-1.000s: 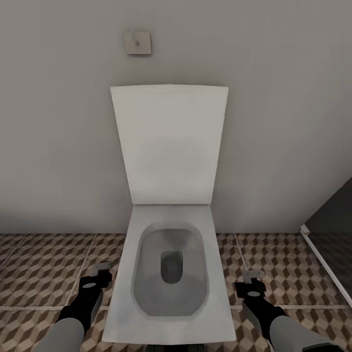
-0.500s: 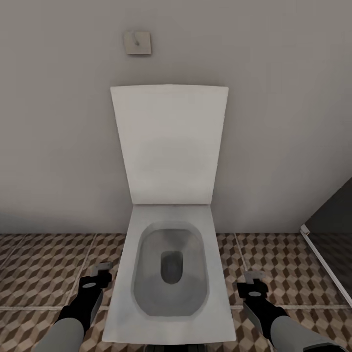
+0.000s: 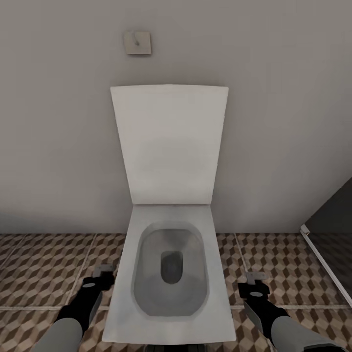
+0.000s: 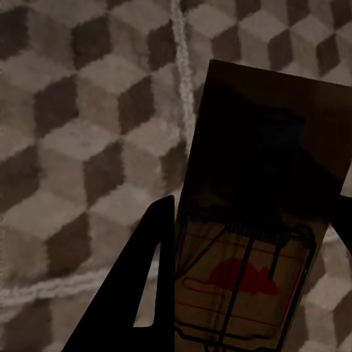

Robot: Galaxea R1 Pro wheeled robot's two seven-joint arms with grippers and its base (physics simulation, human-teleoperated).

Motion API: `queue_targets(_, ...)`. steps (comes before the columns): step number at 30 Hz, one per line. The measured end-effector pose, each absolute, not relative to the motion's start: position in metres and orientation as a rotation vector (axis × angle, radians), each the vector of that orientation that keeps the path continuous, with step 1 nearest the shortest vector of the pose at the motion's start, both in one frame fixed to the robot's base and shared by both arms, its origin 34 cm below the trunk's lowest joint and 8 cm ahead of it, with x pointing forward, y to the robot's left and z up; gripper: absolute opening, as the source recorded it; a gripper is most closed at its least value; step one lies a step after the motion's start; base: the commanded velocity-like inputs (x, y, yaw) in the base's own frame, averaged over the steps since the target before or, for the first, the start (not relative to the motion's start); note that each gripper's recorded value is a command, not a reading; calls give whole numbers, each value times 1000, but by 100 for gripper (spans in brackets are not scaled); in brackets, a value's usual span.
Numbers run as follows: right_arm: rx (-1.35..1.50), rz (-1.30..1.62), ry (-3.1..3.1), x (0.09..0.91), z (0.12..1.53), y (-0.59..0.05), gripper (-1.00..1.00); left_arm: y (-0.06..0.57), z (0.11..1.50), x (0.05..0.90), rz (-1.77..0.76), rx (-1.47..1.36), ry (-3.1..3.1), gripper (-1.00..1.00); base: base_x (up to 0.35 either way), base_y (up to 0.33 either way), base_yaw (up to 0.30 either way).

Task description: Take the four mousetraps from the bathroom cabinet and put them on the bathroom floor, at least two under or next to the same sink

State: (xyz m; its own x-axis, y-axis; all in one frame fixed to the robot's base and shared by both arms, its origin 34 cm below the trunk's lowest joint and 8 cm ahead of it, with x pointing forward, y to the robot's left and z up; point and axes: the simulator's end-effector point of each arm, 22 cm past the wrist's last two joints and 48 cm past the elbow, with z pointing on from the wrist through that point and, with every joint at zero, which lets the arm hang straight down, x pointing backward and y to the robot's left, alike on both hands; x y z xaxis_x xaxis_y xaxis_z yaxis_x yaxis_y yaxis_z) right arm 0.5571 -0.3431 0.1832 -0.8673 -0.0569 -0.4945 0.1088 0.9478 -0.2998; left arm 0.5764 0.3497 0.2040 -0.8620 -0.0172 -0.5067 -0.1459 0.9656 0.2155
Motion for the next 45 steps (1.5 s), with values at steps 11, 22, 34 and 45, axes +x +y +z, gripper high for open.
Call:
queue_targets(11,32,-434,2641,547,177,-342,-100,359,197,560,320,-116,2694,-100,0,0,0)
queue_targets(22,11,-462,2767,523,167,-343,-100,379,201,556,359,-132,2726,-100,0,0,0)
queue_targets(34,7,-471,2777,521,167,-343,-100,378,198,552,366,-130,2735,-100,0,0,0)
queue_targets(45,10,-456,2759,525,168,-341,-100,377,200,554,365,-137,2730,-100,0,0,0)
